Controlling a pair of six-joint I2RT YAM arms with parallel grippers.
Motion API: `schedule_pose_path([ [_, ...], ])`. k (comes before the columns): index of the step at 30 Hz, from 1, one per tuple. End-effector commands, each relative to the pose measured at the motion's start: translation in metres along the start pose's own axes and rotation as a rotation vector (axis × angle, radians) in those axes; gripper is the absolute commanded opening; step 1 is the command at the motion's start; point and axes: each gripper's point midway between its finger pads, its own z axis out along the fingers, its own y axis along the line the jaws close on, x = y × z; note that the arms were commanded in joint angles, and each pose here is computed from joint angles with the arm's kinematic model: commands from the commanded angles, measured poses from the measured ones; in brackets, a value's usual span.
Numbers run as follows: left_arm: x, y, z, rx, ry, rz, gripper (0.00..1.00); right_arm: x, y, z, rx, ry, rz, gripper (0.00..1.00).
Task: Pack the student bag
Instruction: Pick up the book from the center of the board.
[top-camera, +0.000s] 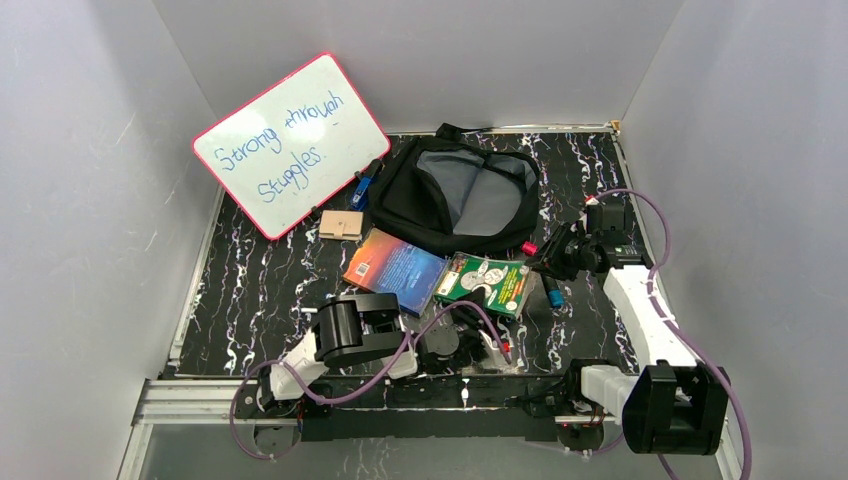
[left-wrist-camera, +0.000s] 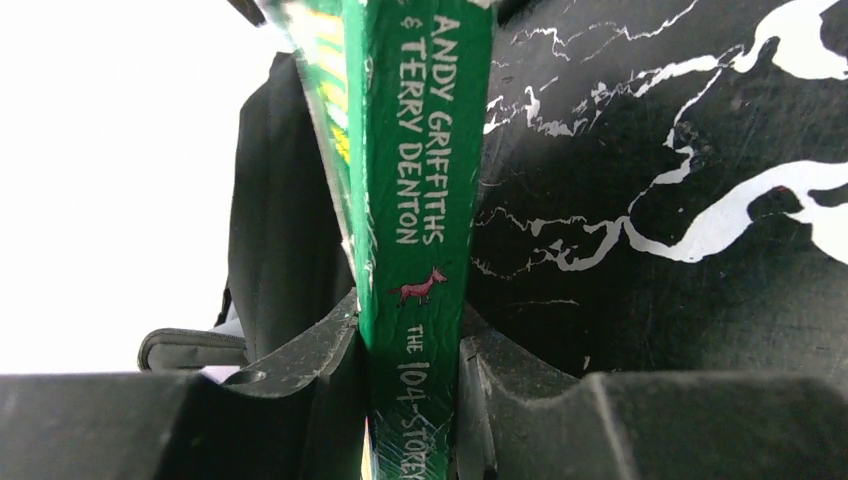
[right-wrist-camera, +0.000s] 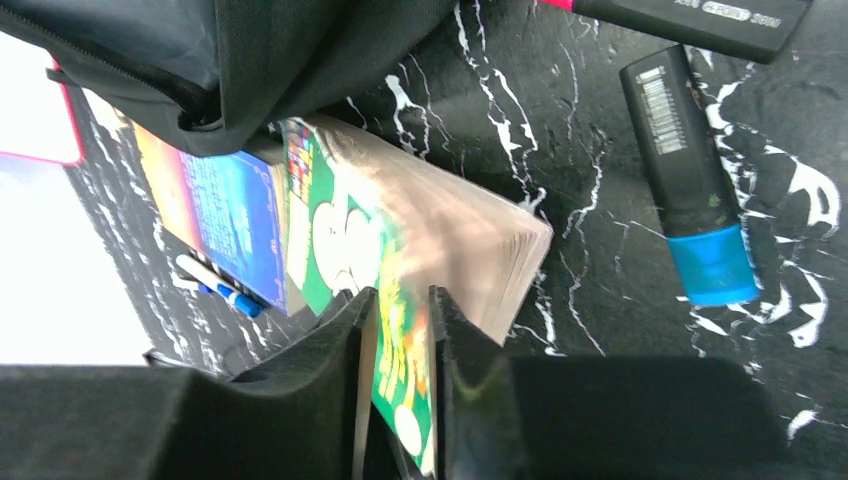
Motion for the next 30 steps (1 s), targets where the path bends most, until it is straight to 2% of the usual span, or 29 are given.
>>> schedule_pose_path([
  [1,-0.005,0.028,0.001,-0.157,-0.003,-0.097,0.07,-0.008,0.006,-0.021,0.013,-0.065,-0.034,0.41],
  [3,-0.005,0.03,0.002,-0.179,0.003,-0.112,0.0,-0.004,-0.001,-0.025,0.048,-0.078,-0.021,0.55],
  [5,-0.004,0.029,0.003,-0.188,0.009,-0.115,0.0,0.005,-0.008,-0.028,0.066,-0.078,0.005,0.69],
  [9,-0.004,0.03,0.004,-0.212,0.012,-0.137,0.0,0.028,-0.014,-0.03,0.055,-0.048,0.085,0.81],
  [13,-0.005,0.035,0.003,-0.242,0.007,-0.16,0.0,0.047,-0.016,-0.026,0.012,-0.027,0.173,0.85],
  [17,-0.008,0.037,0.002,-0.244,0.0,-0.176,0.0,0.057,-0.006,-0.015,-0.103,-0.004,0.232,0.87],
  [23,-0.015,0.042,0.0,-0.255,-0.012,-0.191,0.0,0.071,-0.008,0.002,-0.156,0.068,0.314,0.87],
  [26,-0.02,0.043,-0.001,-0.256,-0.02,-0.189,0.0,0.07,-0.008,0.006,-0.169,0.056,0.329,0.87],
  [30,-0.026,0.045,-0.001,-0.261,-0.03,-0.191,0.0,0.068,-0.005,0.011,-0.216,0.043,0.334,0.8],
])
